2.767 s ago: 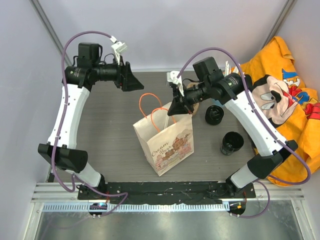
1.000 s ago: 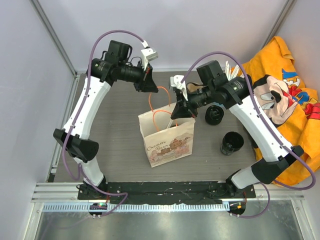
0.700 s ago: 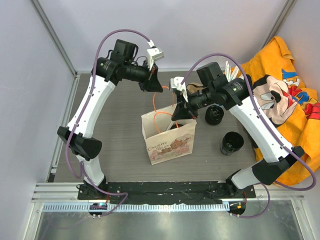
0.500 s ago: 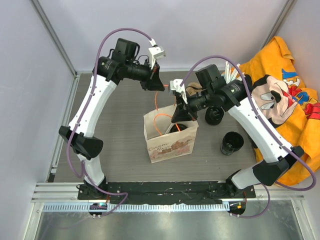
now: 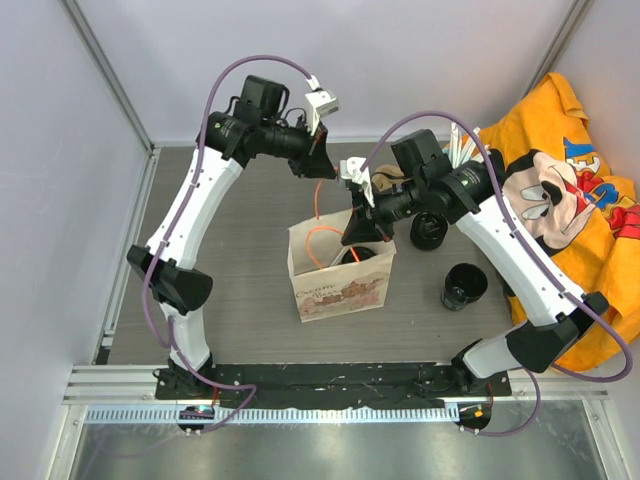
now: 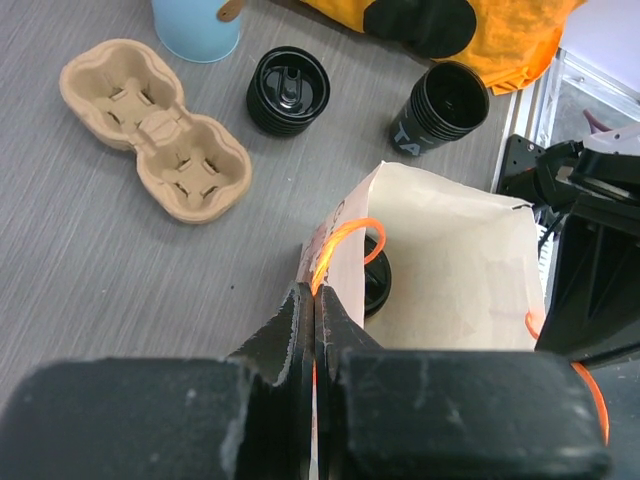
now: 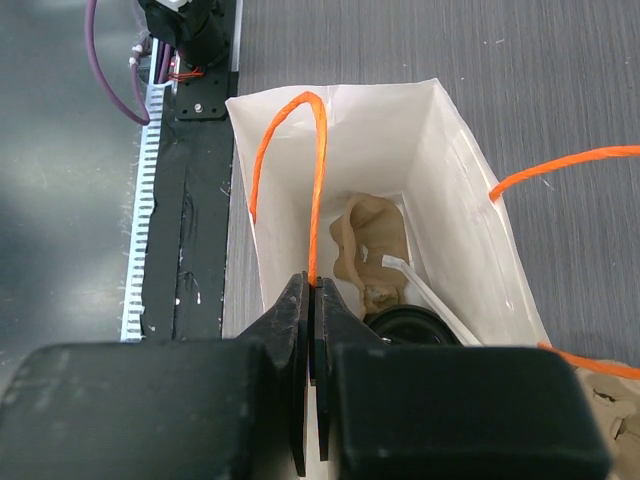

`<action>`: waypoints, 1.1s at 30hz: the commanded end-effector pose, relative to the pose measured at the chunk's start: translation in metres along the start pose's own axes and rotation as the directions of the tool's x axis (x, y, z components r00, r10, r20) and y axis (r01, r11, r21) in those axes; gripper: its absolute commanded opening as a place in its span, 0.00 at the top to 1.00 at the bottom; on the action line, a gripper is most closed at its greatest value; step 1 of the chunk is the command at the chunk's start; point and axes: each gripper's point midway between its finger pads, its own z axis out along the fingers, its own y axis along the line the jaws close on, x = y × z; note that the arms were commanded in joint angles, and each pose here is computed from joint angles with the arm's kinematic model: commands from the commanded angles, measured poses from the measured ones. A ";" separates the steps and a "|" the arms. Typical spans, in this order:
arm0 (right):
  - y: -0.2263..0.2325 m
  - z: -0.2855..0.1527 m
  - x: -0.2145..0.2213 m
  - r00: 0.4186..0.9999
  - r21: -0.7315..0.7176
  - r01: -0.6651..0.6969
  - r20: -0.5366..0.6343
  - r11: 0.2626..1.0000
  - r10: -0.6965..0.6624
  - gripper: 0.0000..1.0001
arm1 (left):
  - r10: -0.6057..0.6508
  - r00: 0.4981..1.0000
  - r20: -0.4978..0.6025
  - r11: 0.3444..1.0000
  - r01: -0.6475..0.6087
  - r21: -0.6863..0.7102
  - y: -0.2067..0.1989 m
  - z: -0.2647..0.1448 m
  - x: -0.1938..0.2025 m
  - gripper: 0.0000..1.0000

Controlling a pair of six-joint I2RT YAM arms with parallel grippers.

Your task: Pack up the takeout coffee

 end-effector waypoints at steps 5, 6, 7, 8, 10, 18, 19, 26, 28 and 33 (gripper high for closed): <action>0.009 -0.010 -0.028 0.995 -0.003 0.061 0.078 0.998 -0.061 0.99 | 0.051 0.996 0.077 0.998 -0.050 -0.024 0.000 0.004 -0.029 1.00; 0.010 -0.010 -0.028 0.995 -0.005 0.060 0.080 0.998 -0.059 0.99 | 0.052 0.996 0.078 0.998 -0.050 -0.028 0.000 0.005 -0.030 1.00; 0.010 -0.010 -0.029 0.995 -0.006 0.061 0.081 0.998 -0.060 0.99 | 0.048 0.996 0.075 0.999 -0.046 -0.027 0.002 0.007 -0.029 1.00; 0.010 -0.011 -0.029 0.995 -0.005 0.060 0.082 0.998 -0.060 0.99 | 0.047 0.996 0.075 0.999 -0.045 -0.026 0.001 0.008 -0.029 1.00; 0.009 -0.010 -0.030 0.995 -0.008 0.061 0.084 0.998 -0.060 0.99 | 0.046 0.997 0.069 0.999 -0.045 -0.024 0.001 0.010 -0.028 1.00; 0.008 -0.010 -0.031 0.995 -0.002 0.063 0.081 0.998 -0.063 0.98 | 0.048 0.996 0.071 0.998 -0.045 -0.040 0.003 0.010 -0.029 0.86; 0.007 -0.011 -0.030 0.995 0.004 0.064 0.076 0.998 -0.064 0.95 | 0.050 0.996 0.072 0.998 -0.047 -0.047 0.003 0.009 -0.029 0.79; 0.007 -0.015 -0.021 0.995 0.038 0.084 0.043 0.996 -0.085 0.55 | 0.071 0.995 0.068 0.995 -0.066 -0.075 -0.003 -0.005 -0.028 0.33; 0.007 -0.019 -0.022 0.995 0.050 0.093 0.034 0.994 -0.094 0.42 | 0.089 0.993 0.078 0.992 -0.081 -0.096 -0.007 -0.014 -0.031 0.22; 0.003 -0.037 -0.034 0.989 0.121 0.140 0.018 0.983 -0.144 0.06 | 0.122 0.985 0.119 0.983 -0.103 -0.155 -0.016 -0.046 -0.041 0.00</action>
